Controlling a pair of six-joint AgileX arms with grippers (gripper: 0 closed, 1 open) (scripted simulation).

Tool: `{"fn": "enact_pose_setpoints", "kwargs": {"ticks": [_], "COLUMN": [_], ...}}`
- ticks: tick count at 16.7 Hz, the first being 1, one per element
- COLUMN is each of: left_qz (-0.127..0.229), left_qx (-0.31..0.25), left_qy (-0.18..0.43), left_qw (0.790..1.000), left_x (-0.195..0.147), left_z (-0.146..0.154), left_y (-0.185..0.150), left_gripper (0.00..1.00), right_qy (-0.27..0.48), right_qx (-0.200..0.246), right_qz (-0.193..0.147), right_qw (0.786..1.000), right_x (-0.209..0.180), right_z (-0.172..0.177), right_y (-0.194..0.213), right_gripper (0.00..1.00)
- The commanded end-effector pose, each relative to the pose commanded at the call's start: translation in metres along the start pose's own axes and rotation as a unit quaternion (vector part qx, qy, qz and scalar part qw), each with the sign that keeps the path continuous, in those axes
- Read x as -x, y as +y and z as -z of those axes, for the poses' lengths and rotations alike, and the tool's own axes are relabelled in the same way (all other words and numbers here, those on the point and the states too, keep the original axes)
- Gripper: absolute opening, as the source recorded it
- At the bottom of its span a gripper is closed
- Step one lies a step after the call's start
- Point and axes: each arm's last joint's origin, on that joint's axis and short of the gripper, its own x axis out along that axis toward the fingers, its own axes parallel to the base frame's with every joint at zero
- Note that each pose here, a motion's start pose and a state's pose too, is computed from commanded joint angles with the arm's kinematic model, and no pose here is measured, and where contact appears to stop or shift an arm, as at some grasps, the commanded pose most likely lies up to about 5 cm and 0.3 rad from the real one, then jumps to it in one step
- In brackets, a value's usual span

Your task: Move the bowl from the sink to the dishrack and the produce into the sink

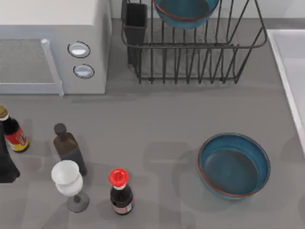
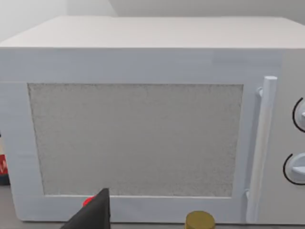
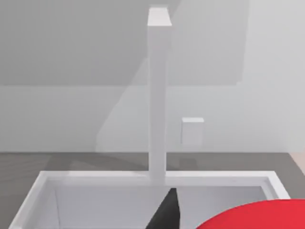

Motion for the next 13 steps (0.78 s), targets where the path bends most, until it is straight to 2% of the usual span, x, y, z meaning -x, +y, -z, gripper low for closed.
{"fn": "enact_pose_setpoints", "kwargs": {"ticks": [6, 12, 13], "left_qz": [0.000, 0.000, 0.000], "left_qx": [0.000, 0.000, 0.000], "left_qy": [0.000, 0.000, 0.000], "left_qw": [1.000, 1.000, 1.000], "left_x": [0.000, 0.000, 0.000], "left_z": [0.000, 0.000, 0.000], "left_y": [0.000, 0.000, 0.000], "left_gripper": [1.00, 1.00, 1.00], "right_qy": [-0.004, -0.003, -0.003], "right_qx": [0.003, 0.002, 0.002], "right_qz": [0.000, 0.000, 0.000], "right_qw": [1.000, 1.000, 1.000], "right_x": [0.012, 0.014, 0.014], "right_z": [0.057, 0.065, 0.065], "right_y": [0.008, 0.010, 0.010], "right_gripper": [0.00, 0.00, 0.08]}}
